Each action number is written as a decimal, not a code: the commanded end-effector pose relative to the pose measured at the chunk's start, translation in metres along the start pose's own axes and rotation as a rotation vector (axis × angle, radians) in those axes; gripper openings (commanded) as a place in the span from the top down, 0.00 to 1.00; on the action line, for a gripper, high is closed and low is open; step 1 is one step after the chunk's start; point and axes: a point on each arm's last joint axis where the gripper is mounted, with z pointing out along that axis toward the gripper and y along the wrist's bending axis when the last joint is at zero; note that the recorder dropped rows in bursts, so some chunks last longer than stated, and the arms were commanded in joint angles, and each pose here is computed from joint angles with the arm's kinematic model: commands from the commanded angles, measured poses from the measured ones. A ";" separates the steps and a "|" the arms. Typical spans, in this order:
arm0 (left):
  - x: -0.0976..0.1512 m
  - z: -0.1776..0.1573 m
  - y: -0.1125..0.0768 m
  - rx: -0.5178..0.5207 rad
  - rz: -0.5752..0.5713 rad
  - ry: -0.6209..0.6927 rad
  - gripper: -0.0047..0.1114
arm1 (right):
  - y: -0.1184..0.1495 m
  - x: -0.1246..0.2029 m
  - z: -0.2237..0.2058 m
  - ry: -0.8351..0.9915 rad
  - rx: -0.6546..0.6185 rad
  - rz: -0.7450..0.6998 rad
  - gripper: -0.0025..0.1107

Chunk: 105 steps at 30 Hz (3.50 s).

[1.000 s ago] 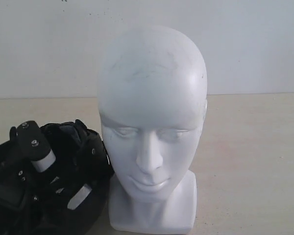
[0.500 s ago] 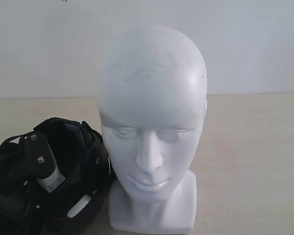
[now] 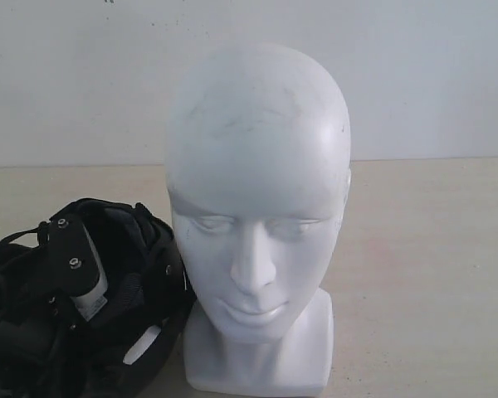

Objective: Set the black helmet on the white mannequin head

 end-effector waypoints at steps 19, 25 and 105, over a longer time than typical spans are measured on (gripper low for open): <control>0.009 0.040 0.005 0.037 -0.100 0.077 0.49 | 0.000 -0.001 0.000 -0.016 0.005 -0.001 0.98; 0.011 0.043 0.003 0.064 -0.056 0.095 0.92 | 0.000 -0.001 0.000 -0.016 0.005 -0.001 0.98; 0.034 -0.159 -0.077 -0.043 -0.274 -0.682 0.92 | 0.000 -0.001 0.000 -0.016 0.005 -0.001 0.98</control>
